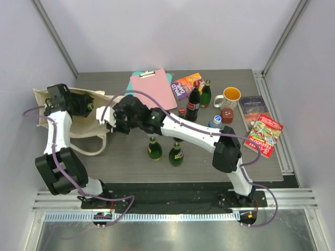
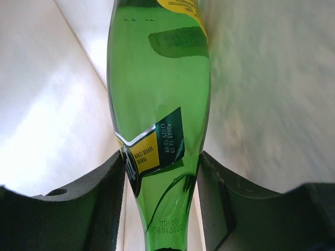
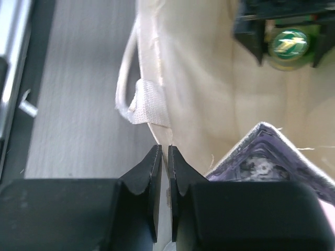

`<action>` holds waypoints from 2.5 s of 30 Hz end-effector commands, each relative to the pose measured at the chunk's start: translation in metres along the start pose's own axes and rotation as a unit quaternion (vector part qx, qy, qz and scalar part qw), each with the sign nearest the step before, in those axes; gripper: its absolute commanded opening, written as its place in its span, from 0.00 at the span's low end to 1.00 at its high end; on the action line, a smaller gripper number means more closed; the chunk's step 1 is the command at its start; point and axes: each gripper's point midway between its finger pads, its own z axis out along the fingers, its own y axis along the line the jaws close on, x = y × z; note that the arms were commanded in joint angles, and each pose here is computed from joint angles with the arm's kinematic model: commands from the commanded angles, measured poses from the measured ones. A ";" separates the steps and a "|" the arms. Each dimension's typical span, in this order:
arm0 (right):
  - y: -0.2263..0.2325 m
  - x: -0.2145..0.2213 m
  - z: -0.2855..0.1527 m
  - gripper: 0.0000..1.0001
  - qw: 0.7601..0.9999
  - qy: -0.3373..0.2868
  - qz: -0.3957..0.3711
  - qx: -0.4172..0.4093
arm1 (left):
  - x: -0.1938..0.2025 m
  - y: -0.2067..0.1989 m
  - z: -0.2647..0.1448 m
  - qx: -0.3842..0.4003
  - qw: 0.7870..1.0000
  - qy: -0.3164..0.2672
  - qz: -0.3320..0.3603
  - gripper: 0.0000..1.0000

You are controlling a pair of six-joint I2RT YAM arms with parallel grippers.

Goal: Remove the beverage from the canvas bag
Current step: Take out the drink from the canvas bag.

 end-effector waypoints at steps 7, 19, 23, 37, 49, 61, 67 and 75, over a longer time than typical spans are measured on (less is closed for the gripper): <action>-0.081 -0.035 -0.017 0.19 0.993 -0.061 0.039 0.098 | -0.016 -0.094 -0.072 0.183 0.982 -0.043 0.000 0.00; -0.109 -0.054 -0.027 0.41 0.984 -0.100 0.062 0.132 | -0.008 -0.125 -0.119 0.241 0.970 -0.037 -0.009 0.00; -0.117 -0.071 -0.043 0.52 0.981 -0.121 0.060 0.138 | -0.003 -0.137 -0.134 0.261 0.965 -0.033 -0.004 0.00; -0.112 -0.118 -0.099 0.68 0.977 -0.183 0.068 0.088 | 0.018 -0.146 -0.184 0.301 0.953 -0.016 0.013 0.00; -0.111 -0.123 -0.125 0.70 0.971 -0.205 0.110 0.048 | 0.042 -0.143 -0.224 0.324 0.945 0.012 0.038 0.00; -0.105 -0.124 -0.153 0.72 0.970 -0.208 0.116 0.040 | 0.066 -0.136 -0.246 0.342 0.935 0.047 0.084 0.00; -0.099 -0.123 -0.163 0.72 0.967 -0.210 0.141 0.026 | 0.076 -0.131 -0.255 0.355 0.928 0.060 0.096 0.00; -0.103 -0.127 -0.175 0.73 0.947 -0.242 0.210 0.001 | 0.087 -0.124 -0.261 0.367 0.921 0.073 0.110 0.00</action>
